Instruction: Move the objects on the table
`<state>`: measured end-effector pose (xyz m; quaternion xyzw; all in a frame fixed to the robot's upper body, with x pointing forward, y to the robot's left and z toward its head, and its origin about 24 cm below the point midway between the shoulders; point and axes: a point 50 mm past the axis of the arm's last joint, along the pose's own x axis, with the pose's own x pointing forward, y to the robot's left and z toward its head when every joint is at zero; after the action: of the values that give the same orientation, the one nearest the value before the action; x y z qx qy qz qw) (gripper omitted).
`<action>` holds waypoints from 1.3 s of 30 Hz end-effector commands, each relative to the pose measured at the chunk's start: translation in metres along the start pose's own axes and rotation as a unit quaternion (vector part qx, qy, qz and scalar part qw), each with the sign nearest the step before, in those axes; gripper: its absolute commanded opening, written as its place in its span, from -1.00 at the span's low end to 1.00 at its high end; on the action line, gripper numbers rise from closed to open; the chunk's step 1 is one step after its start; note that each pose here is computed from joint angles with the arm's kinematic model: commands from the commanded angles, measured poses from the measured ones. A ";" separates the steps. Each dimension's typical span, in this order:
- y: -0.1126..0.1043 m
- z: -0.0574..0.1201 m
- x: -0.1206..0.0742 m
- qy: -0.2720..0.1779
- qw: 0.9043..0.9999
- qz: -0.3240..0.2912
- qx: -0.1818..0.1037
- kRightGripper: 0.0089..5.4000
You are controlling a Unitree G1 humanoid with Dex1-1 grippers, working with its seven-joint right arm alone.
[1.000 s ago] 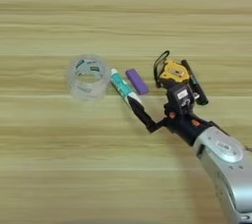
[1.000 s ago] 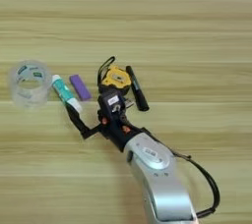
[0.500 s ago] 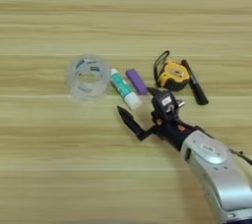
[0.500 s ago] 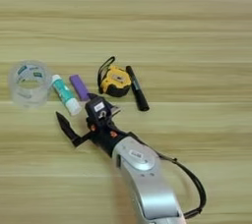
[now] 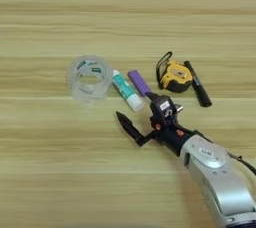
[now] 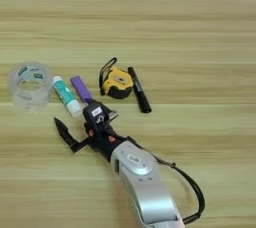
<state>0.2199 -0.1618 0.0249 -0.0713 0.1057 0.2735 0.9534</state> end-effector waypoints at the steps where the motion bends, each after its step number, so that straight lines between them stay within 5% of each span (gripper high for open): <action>1: -0.007 0.022 0.007 -0.048 0.998 -0.004 -0.032 0.99; 29: -0.010 0.009 0.017 -0.028 1.000 -0.003 -0.010 0.99; 39: -0.010 0.005 0.022 -0.023 0.999 0.006 0.029 0.99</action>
<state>0.2314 -0.1589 0.0082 -0.0375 0.1291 0.2764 0.9516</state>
